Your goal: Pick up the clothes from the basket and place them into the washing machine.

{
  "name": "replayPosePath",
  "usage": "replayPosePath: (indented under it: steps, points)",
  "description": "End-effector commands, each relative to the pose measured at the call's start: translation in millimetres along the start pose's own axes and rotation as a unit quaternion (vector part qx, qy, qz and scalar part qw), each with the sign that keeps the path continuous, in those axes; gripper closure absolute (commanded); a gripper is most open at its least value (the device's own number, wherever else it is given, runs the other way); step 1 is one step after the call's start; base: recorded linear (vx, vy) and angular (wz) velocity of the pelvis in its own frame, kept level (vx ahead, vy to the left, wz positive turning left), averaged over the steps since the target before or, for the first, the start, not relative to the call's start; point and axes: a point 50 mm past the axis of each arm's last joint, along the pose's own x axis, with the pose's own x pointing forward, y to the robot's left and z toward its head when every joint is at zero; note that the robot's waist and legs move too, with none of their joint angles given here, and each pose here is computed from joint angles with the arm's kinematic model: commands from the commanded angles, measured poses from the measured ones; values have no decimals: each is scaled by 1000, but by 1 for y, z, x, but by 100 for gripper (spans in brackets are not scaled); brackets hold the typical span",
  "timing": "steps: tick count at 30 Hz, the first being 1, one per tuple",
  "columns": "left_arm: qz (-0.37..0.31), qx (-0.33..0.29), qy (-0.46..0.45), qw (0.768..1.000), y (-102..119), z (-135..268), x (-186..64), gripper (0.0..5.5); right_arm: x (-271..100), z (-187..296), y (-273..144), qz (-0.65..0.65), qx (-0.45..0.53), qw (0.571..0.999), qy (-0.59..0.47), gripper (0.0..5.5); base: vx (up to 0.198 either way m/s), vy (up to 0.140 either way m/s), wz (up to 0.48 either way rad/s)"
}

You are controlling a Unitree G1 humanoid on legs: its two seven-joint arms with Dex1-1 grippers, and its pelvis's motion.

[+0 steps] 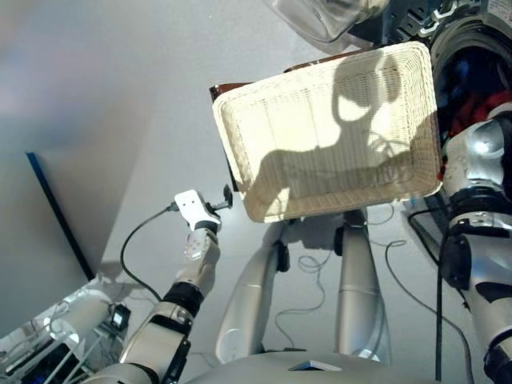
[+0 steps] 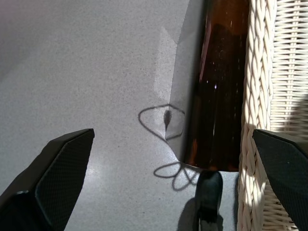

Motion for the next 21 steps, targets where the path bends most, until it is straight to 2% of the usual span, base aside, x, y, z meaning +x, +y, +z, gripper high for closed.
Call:
replayPosePath:
  steps: [1,6,11,21]
  points:
    - [27,10,-27,999,19,6,-4,0,4,23,12,50,18,997,-54,0,0,0,0]
    - [37,5,-23,999,20,4,-5,0,-41,-15,36,127,26,991,28,0,0,0,0]
    - [45,6,-11,999,25,-1,-7,0,-85,-38,53,228,51,968,95,0,0,0,0]
    - [68,23,40,997,39,-19,-11,0,-135,-91,43,273,74,927,245,0,0,0,0]
